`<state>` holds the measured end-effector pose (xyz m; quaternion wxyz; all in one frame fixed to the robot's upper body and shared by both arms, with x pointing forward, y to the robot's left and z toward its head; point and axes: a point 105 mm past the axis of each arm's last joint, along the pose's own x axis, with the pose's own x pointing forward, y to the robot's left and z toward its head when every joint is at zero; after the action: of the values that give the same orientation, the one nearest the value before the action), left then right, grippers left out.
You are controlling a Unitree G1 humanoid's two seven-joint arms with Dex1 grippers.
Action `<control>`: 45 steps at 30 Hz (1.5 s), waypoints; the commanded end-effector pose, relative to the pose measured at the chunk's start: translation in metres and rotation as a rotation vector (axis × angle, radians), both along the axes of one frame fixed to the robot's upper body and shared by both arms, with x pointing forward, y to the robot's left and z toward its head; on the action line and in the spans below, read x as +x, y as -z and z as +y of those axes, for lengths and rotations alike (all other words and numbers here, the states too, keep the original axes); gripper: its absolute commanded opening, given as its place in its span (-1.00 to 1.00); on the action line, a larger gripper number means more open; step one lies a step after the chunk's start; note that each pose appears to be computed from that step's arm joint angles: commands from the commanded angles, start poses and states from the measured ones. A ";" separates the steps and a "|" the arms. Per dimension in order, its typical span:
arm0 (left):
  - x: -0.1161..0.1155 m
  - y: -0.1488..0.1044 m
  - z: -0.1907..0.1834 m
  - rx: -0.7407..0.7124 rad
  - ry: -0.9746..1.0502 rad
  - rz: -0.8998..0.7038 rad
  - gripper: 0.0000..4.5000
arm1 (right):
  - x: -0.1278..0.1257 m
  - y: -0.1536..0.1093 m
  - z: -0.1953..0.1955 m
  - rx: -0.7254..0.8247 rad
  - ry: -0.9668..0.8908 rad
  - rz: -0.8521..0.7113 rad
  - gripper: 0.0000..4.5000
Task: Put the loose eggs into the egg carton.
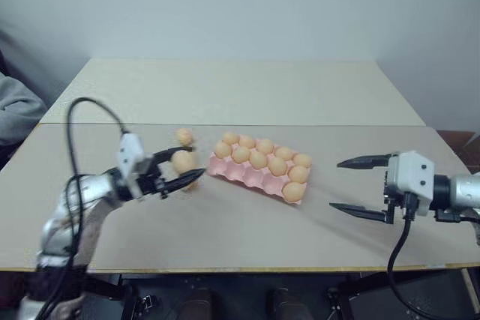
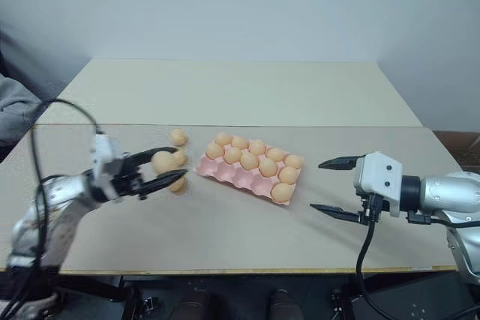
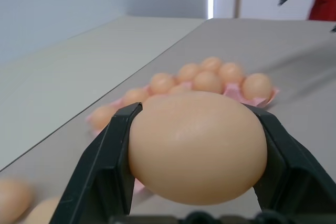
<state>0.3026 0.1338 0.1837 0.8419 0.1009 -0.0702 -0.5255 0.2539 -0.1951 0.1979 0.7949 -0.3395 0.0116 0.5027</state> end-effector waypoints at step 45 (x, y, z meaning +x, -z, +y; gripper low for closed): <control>0.003 -0.025 -0.001 0.051 -0.003 -0.076 0.99 | -0.022 -0.011 0.000 0.006 0.090 -0.062 1.00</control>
<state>0.3139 0.1228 0.1959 0.8264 0.1312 -0.0752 -0.5424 0.2341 -0.1994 0.2018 0.8294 -0.3402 0.0157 0.4429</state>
